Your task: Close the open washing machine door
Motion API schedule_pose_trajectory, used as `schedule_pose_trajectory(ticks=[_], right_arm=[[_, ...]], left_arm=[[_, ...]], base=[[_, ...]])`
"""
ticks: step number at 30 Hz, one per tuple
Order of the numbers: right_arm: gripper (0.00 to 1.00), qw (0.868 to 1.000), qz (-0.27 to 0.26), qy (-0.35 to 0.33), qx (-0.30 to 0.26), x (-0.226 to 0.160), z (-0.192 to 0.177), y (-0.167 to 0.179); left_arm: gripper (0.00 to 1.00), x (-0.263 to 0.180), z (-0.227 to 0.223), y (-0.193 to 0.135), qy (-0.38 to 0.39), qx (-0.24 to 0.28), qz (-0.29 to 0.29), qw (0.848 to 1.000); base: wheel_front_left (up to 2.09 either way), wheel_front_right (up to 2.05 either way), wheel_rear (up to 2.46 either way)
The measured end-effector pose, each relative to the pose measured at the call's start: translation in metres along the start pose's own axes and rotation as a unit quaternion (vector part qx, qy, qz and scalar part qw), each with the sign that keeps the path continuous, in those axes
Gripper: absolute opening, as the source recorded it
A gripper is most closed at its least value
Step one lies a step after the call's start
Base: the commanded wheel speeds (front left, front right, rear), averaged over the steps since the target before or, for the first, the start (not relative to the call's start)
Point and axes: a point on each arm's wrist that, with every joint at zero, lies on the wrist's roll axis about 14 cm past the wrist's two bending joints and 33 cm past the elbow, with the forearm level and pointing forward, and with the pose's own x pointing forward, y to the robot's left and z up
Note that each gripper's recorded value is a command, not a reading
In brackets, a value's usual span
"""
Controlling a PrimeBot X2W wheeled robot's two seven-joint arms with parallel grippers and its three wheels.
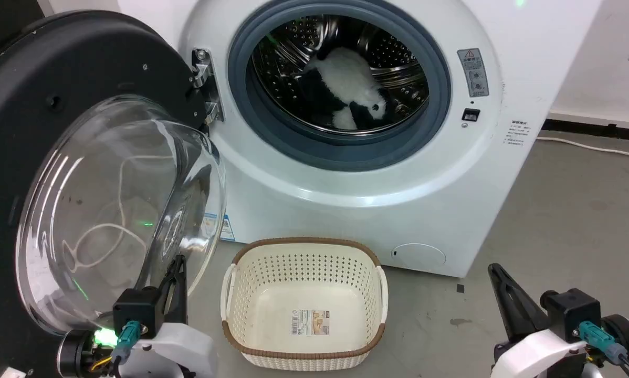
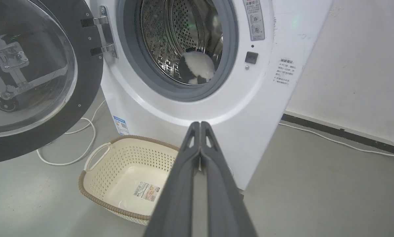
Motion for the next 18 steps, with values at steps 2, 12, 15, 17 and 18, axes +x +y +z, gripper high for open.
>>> schedule_pose_trajectory(ticks=[2, 12, 15, 17, 18], right_arm=[[0.0, 1.0, 0.0, 0.0, 0.0, 0.0, 0.0, 0.0001], [0.0, 1.0, 0.0, 0.0, 0.0, 0.0, 0.0, 0.0001], [0.0, 1.0, 0.0, 0.0, 0.0, 0.0, 0.0, 0.0], [0.0, 1.0, 0.0, 0.0, 0.0, 0.0, 0.0, 0.0001], [0.0, 1.0, 0.0, 0.0, 0.0, 0.0, 0.0, 0.0]], left_arm=[[0.0, 0.0, 0.0, 0.0, 0.0, 0.0, 0.0, 1.0], [0.0, 0.0, 0.0, 0.0001, 0.0, 0.0, 0.0, 1.0], [0.0, 0.0, 0.0, 0.0, 0.0, 0.0, 0.0, 1.0], [0.0, 0.0, 0.0, 0.0, 0.0, 0.0, 0.0, 1.0], [0.0, 0.0, 0.0, -0.0001, 0.0, 0.0, 0.0, 1.0]], base=[[0.0, 0.0, 0.0], [0.0, 0.0, 0.0], [0.0, 0.0, 0.0], [0.0, 0.0, 0.0], [0.0, 0.0, 0.0]])
